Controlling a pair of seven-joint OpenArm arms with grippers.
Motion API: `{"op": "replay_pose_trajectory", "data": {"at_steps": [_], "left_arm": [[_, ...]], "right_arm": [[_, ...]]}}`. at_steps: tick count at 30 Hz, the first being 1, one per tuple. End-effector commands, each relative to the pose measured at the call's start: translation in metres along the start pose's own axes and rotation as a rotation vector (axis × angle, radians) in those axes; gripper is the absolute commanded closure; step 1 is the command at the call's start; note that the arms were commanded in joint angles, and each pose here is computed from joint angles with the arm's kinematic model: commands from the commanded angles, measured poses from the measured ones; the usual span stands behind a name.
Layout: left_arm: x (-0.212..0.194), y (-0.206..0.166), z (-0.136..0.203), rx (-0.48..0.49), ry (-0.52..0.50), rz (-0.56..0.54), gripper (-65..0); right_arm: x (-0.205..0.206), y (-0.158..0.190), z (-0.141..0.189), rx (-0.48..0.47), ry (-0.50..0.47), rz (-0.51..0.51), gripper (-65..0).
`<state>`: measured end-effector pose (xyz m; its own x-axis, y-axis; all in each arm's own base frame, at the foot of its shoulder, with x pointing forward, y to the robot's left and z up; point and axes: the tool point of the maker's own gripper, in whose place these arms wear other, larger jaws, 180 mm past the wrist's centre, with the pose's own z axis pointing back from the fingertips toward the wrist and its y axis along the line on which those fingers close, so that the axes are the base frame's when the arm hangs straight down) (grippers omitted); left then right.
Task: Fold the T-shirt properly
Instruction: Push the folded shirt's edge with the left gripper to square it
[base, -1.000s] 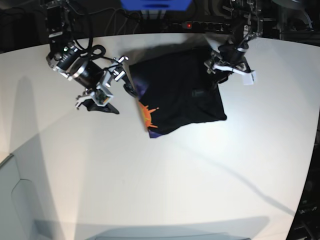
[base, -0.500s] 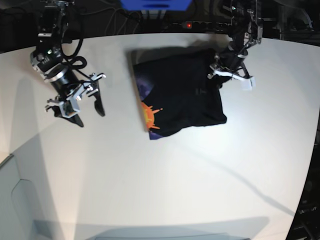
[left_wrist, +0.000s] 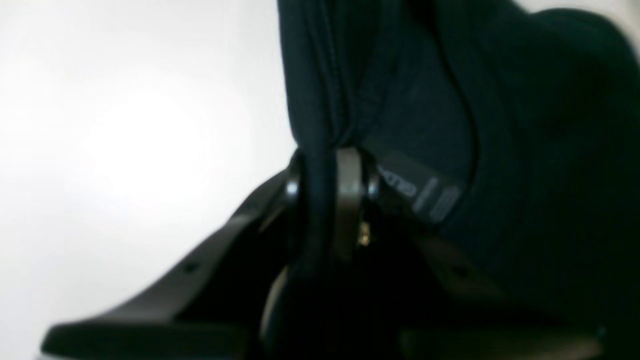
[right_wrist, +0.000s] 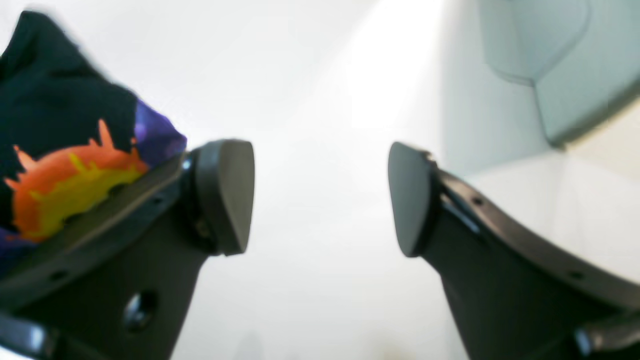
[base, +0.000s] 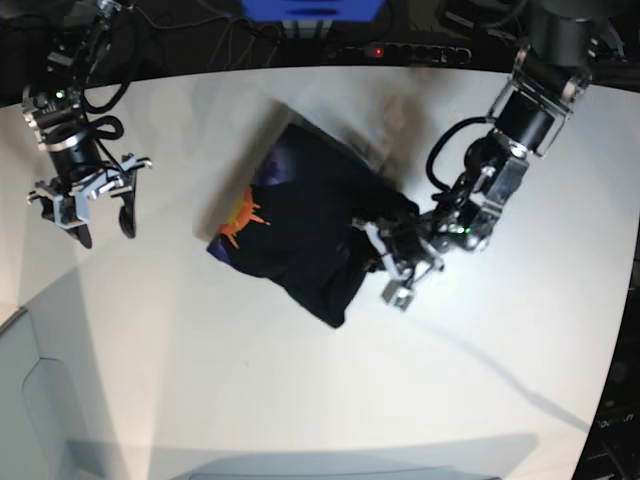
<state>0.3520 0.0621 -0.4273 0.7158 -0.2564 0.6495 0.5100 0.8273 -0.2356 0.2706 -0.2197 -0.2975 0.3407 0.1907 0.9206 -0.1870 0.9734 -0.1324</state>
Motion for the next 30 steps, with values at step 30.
{"op": "replay_pose_trajectory", "data": {"at_steps": [30], "left_arm": [[-0.035,-0.13,-0.094,-0.235,0.386,-1.099,-0.1]], "right_arm": [[-0.013,-0.044,0.037,-0.192,-0.011,-0.087,-41.9]]}}
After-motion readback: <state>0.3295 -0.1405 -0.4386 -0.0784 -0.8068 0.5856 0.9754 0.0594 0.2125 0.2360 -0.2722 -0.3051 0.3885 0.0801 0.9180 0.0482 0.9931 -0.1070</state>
